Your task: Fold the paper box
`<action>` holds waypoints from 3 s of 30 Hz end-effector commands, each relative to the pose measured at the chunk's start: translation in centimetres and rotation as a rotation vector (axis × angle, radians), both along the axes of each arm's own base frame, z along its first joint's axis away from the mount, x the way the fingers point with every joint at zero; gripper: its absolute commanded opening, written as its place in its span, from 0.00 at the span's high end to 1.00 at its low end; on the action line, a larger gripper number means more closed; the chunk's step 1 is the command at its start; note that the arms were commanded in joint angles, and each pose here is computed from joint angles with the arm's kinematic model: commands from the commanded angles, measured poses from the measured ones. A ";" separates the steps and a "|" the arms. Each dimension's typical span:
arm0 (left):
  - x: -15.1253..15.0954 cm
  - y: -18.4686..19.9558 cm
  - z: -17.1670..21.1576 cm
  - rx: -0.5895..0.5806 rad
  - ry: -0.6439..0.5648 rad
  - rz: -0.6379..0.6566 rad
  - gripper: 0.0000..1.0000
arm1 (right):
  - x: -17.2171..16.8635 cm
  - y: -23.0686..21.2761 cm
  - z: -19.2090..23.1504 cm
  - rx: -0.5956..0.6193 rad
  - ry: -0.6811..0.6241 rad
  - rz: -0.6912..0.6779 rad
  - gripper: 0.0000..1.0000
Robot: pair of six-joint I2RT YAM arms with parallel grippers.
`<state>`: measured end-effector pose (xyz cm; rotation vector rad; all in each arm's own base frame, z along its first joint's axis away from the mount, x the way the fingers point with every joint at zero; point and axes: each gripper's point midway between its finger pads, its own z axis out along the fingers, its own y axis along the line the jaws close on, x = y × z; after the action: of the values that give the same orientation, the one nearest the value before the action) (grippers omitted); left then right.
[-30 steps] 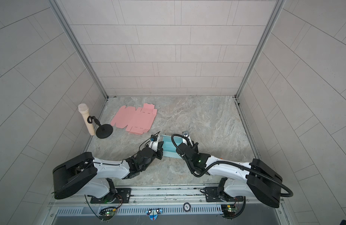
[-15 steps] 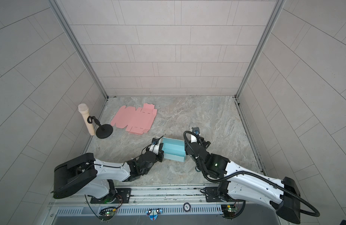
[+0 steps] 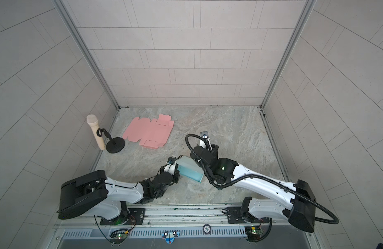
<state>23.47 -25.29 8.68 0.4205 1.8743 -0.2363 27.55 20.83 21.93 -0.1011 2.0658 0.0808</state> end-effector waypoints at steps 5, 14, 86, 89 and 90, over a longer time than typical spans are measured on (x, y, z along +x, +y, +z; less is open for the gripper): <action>-1.3 0.9 -0.1 -0.034 0.000 -0.003 0.72 | -1.5 1.7 -3.9 0.061 0.091 0.002 0.48; -3.8 2.8 0.9 -0.117 0.112 -0.039 0.21 | -2.3 3.1 -5.3 0.021 0.108 0.013 0.52; -0.3 0.8 -5.3 -0.069 0.814 -0.118 0.22 | -7.2 1.5 -14.7 0.370 0.424 -0.038 0.31; -0.4 0.9 -5.4 -0.071 0.813 -0.118 0.26 | -7.3 1.0 -15.5 0.345 0.432 -0.049 0.32; -0.4 0.9 -5.4 -0.072 0.813 -0.117 0.27 | -7.4 0.9 -15.7 0.338 0.436 -0.050 0.32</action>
<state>24.09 -25.47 4.76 0.4046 2.5722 -0.6699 20.17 22.27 6.94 0.1480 2.4471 0.4761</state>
